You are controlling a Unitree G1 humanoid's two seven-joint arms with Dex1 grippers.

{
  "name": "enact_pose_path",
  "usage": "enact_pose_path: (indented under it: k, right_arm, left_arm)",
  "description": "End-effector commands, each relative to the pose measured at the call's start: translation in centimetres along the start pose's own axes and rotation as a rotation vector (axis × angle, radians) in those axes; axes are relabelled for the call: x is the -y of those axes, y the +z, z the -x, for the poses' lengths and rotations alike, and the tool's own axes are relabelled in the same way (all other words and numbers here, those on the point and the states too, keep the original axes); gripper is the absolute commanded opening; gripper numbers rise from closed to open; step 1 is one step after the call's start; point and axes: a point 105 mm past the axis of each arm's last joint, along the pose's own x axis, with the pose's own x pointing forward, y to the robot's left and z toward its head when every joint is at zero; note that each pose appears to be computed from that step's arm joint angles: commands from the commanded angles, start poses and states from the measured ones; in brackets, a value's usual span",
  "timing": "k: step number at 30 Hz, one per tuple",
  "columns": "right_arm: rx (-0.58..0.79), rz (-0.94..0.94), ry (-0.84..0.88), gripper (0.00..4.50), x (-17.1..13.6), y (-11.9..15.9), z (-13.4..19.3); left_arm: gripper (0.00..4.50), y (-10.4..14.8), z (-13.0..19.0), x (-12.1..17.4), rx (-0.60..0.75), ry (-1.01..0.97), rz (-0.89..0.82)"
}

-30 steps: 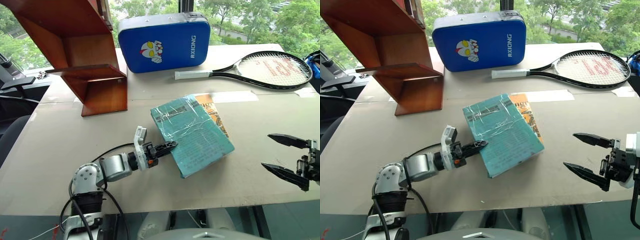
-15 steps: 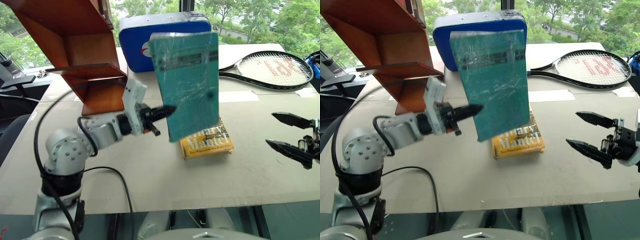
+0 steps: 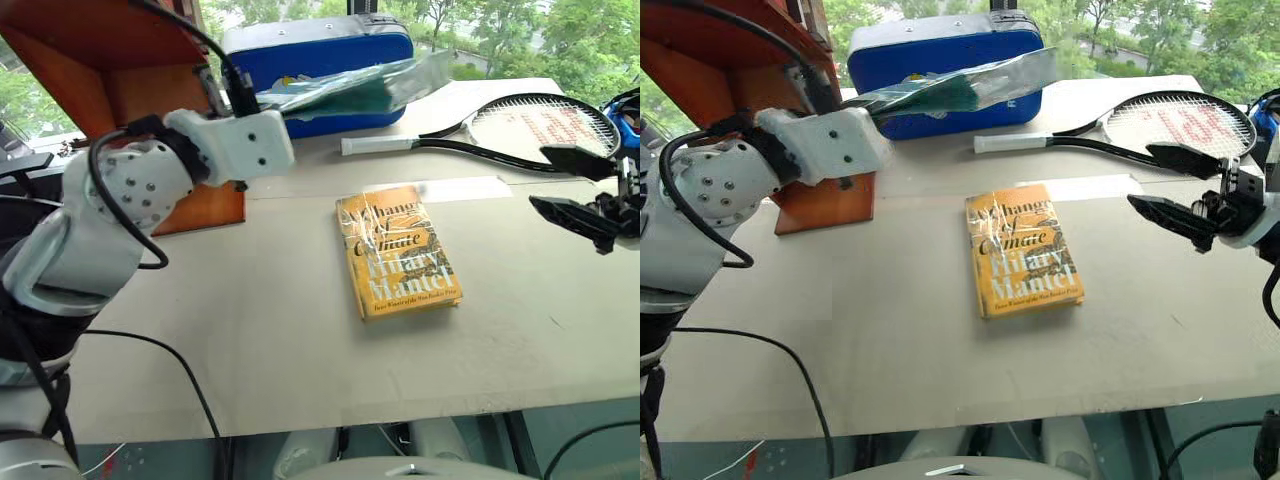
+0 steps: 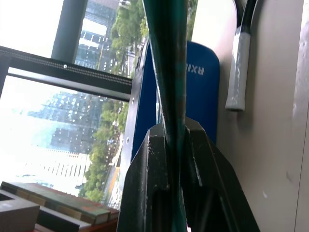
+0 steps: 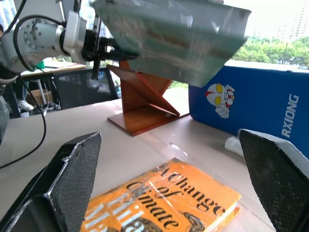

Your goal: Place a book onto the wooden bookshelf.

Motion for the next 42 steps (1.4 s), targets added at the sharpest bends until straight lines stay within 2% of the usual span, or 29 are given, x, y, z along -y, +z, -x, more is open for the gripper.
enact_pose_path:
  k: [1,9,23,29,35,37,38,41,42]
  right_arm:
    - [0.054,0.004,0.022,4.50,0.6,1.0,-1.0]
    - [0.121,-0.032,0.044,4.50,1.9,0.9,-3.8]
    - [0.079,-0.043,-0.026,4.50,2.1,0.2,-5.0]
    - [0.077,-0.047,-0.041,4.50,2.0,0.2,-4.4]
    - [0.071,-0.039,-0.034,4.50,1.7,0.1,-4.5]
    - [0.073,-0.038,-0.032,4.50,1.6,0.2,-4.6]
    - [0.073,-0.038,-0.030,4.50,1.6,0.2,-4.6]
    - [0.071,-0.039,-0.030,4.50,1.6,0.1,-4.4]
    - [0.071,-0.039,-0.031,4.50,1.6,0.1,-4.4]
  left_arm:
    - [0.07,-1.4,2.7,-3.0,-0.127,0.142,-0.085]
    - [0.07,-5.9,6.1,-4.3,-0.380,0.148,-0.195]
    - [0.07,-10.1,6.3,-4.0,-0.544,-0.007,-0.248]
    - [0.07,-12.2,8.1,-3.3,-0.667,-0.057,-0.224]
    - [0.07,-12.3,8.4,-2.4,-0.681,-0.067,-0.174]
    - [0.80,-12.3,8.5,-2.1,-0.688,-0.065,-0.154]
    - [0.98,-12.2,8.6,-2.0,-0.694,-0.062,-0.150]
    - [2.44,-12.0,8.7,-2.7,-0.707,-0.035,-0.156]
    - [2.78,-11.9,8.8,-2.8,-0.710,-0.029,-0.154]
